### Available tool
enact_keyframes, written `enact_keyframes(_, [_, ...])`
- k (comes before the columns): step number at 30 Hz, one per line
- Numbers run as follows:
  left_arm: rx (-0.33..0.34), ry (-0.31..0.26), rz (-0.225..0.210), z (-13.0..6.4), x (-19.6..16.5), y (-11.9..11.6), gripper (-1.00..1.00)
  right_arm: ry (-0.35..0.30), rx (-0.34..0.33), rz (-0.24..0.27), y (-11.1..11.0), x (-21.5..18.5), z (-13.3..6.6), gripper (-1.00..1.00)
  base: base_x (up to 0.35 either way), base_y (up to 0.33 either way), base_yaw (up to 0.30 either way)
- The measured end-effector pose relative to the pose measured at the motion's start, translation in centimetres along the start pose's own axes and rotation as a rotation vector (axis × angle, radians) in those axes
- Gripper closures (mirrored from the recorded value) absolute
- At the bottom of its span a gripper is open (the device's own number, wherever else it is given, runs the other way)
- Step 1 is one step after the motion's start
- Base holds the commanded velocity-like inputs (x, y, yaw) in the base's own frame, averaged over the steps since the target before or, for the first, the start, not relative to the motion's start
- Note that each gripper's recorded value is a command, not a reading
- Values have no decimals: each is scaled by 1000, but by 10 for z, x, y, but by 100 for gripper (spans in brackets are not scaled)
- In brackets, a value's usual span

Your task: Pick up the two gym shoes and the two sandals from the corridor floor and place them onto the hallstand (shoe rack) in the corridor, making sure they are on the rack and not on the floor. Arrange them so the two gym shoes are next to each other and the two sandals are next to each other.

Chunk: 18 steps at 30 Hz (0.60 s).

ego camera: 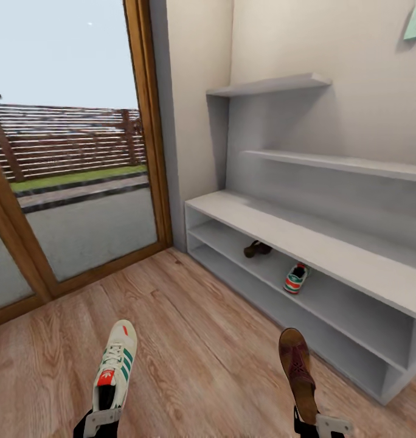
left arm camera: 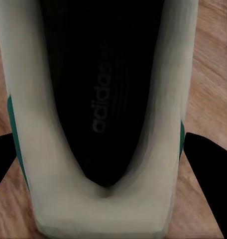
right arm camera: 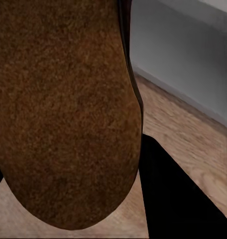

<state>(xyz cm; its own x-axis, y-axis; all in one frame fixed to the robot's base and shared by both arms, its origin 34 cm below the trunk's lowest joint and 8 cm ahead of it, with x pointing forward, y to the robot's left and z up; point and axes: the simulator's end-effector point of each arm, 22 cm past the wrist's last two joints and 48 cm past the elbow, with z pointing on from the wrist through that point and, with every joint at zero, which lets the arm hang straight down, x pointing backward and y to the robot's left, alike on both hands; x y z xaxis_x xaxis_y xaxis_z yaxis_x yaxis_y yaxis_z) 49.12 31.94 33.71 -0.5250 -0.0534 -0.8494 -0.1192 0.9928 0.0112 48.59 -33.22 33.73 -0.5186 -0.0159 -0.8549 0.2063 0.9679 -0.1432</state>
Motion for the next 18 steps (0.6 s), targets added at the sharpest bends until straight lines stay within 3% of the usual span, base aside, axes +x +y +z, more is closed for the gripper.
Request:
enact_keyframes(9, [1, 0, 1, 0, 0, 0, 100, 0, 0, 0, 0, 0, 0, 100, -82, 286, -261])
enact_keyframes(18, [2, 0, 0, 0, 0, 0, 100, -1, -1, 0, 0, 0, 0, 100, -36, 45, -262])
